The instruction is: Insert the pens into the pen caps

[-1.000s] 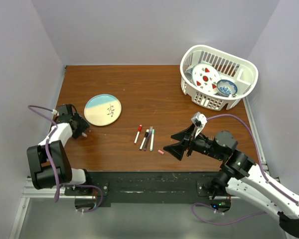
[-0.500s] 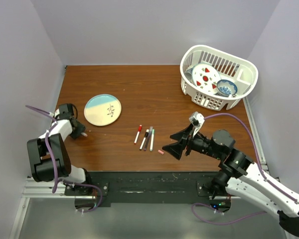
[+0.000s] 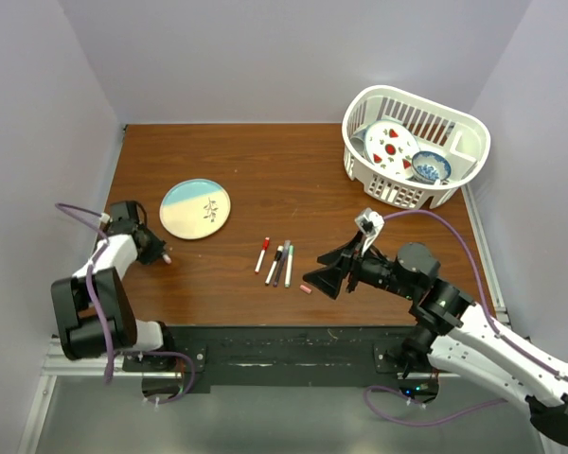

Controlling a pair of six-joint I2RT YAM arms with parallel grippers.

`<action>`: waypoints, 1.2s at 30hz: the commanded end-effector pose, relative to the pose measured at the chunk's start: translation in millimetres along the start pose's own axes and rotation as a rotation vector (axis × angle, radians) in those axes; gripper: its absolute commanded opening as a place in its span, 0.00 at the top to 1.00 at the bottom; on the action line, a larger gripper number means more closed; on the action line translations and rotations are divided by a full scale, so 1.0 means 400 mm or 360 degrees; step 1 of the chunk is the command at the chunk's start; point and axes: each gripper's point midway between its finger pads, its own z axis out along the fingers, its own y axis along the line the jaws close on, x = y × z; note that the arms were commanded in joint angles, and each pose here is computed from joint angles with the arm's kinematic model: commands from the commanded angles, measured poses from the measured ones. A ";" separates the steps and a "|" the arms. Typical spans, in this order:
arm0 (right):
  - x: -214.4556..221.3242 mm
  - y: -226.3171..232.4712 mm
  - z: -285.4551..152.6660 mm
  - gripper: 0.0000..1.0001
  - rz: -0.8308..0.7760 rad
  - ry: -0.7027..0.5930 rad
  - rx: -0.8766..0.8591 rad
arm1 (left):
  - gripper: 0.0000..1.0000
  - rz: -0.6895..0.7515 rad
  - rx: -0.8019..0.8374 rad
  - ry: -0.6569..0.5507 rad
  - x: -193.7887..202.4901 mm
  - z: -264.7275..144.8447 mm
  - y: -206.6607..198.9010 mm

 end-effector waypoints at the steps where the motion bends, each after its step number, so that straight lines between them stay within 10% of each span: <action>1: -0.052 0.042 0.025 0.18 0.0147 -0.0101 -0.0093 | 1.00 0.0161 0.0309 -0.0107 -0.019 -0.102 -0.070; 20: -0.180 -0.033 0.226 0.20 0.0252 -0.0238 0.0168 | 1.00 0.1108 0.2160 0.0084 0.352 -0.619 -0.521; 36: -0.213 -0.051 0.303 0.40 0.0385 -0.0383 0.0135 | 1.00 0.1205 0.2554 0.0217 0.445 -0.720 -0.508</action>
